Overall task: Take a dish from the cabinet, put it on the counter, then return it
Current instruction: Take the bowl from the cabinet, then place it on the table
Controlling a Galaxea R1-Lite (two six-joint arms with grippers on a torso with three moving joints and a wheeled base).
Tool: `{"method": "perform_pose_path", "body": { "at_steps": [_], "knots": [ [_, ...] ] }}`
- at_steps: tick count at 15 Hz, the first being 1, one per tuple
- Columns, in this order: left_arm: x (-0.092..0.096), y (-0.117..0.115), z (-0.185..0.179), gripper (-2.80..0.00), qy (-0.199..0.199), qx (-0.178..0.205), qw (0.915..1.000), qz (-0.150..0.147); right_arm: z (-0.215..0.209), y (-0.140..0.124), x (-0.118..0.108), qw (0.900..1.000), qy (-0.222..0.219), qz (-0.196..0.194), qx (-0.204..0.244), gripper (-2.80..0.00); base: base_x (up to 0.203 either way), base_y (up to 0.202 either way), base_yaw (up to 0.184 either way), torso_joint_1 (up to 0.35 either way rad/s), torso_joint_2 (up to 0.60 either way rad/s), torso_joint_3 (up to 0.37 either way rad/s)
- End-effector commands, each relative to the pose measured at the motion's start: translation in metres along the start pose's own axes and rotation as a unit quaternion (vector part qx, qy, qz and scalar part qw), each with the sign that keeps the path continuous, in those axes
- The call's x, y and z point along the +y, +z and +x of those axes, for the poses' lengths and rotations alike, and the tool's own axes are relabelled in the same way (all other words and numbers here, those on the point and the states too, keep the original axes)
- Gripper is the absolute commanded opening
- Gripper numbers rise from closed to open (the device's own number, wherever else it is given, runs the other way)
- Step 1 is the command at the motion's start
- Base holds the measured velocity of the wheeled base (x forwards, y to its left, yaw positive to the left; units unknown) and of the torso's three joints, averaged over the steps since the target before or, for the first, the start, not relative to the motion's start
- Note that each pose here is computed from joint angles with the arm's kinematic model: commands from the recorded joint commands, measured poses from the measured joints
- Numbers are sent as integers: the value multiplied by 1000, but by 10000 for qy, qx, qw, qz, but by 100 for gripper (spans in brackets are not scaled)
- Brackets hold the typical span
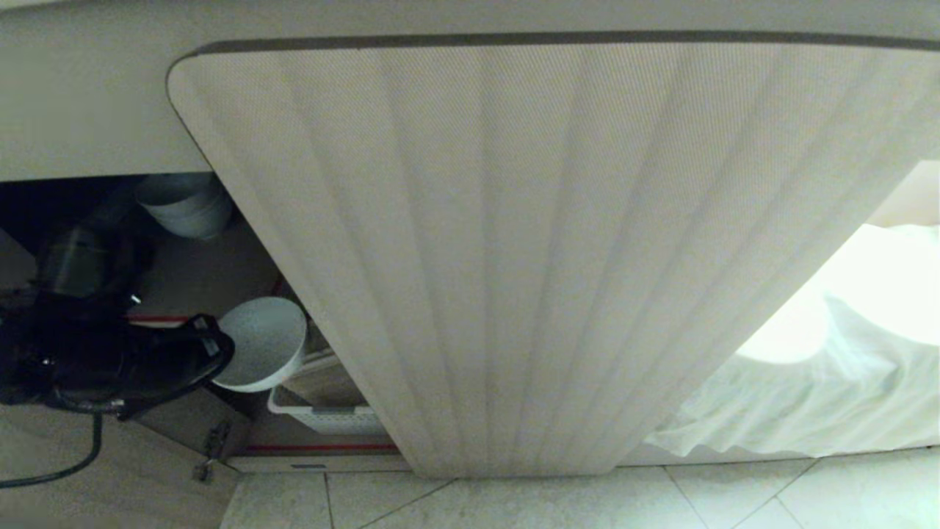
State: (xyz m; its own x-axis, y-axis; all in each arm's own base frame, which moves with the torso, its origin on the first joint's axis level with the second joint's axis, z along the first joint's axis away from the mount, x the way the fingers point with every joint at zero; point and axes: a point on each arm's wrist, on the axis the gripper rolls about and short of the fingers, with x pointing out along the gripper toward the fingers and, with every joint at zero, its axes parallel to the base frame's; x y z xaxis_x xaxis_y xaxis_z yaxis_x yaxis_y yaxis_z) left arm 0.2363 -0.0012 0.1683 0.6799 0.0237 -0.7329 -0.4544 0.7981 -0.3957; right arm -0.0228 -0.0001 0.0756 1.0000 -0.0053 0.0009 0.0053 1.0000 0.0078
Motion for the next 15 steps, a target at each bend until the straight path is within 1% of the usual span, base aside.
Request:
{"method": "perform_pose_path", "body": {
  "at_steps": [1,3,5,8,12,13,15],
  "knots": [
    [2,-19,-19,-280,-178,9,9998,57,0,0,0,10000,-4,0,-3,-280,0,0,0,0,0,0],
    [6,-30,-28,-280,-264,33,9996,68,0,0,0,10000,-2,0,-3,-280,0,0,0,0,0,0],
    [13,-43,-36,-280,-312,113,9993,142,0,0,0,10000,4,0,-3,-280,0,0,0,0,0,0],
    [21,-55,-44,-280,-352,147,9991,207,0,0,0,10000,-4,0,-3,-280,0,0,0,0,0,0],
    [34,-70,-54,-280,-287,259,9989,275,0,0,0,10000,2,0,-3,-280,0,0,0,0,0,0],
    [37,-75,-57,-280,-217,372,9985,350,0,0,0,10000,-1,0,-3,-280,0,0,0,0,0,0],
    [43,-81,-62,-280,-202,420,9977,490,0,0,0,10000,1,0,-3,-280,0,0,0,0,0,0]
  ]
}}
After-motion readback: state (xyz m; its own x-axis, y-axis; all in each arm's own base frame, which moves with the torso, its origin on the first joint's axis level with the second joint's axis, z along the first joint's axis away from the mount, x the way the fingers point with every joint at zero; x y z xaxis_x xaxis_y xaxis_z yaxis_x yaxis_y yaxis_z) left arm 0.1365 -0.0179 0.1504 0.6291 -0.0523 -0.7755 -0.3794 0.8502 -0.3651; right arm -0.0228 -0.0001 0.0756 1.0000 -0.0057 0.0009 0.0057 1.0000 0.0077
